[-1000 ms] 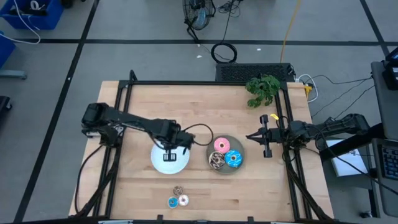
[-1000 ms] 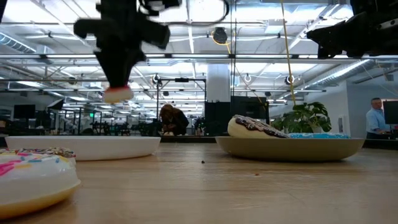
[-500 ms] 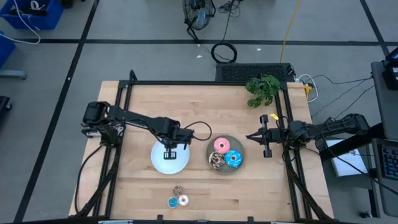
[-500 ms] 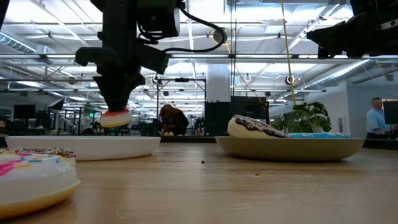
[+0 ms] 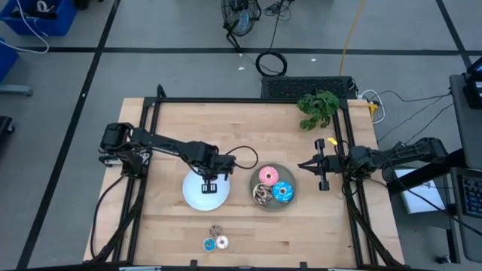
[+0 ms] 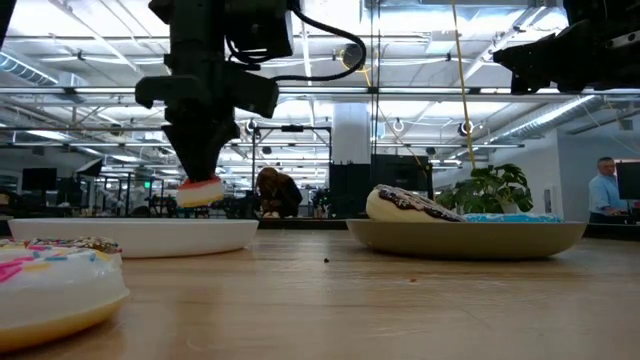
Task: Pick & Place donuts
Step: Put the small orange donut on the white plate
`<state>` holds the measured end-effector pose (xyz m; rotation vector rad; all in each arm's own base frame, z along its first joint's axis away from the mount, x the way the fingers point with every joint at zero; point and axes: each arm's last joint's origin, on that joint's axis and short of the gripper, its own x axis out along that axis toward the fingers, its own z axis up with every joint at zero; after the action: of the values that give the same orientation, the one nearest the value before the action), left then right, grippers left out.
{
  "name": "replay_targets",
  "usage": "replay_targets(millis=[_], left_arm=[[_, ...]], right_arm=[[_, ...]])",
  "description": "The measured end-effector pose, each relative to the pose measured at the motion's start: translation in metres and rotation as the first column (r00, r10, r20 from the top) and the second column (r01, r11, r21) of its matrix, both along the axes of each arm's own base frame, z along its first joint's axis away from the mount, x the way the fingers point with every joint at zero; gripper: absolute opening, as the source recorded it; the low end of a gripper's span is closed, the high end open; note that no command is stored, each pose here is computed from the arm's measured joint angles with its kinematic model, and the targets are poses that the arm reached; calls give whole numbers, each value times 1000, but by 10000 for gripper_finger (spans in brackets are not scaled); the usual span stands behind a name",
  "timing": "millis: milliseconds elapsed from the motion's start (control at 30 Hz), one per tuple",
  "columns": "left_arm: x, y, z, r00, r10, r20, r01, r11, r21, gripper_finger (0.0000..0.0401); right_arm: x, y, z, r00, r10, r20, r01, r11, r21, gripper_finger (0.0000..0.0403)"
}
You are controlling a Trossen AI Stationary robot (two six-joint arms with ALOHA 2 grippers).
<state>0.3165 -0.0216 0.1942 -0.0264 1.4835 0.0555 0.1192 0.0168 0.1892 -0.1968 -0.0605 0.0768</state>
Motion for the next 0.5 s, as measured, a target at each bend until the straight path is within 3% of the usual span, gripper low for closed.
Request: replay_targets(millis=[133,500], left_arm=[[-1,1,0,1000,-2,-5,2,1000,26,13],[-7,6,-16,999,39,-20,-39,999,-26,19]], right_arm=[[0,0,0,1000,0,-1,0,1000,3,0],[0,0,0,1000,0,0,0,1000,0,0]])
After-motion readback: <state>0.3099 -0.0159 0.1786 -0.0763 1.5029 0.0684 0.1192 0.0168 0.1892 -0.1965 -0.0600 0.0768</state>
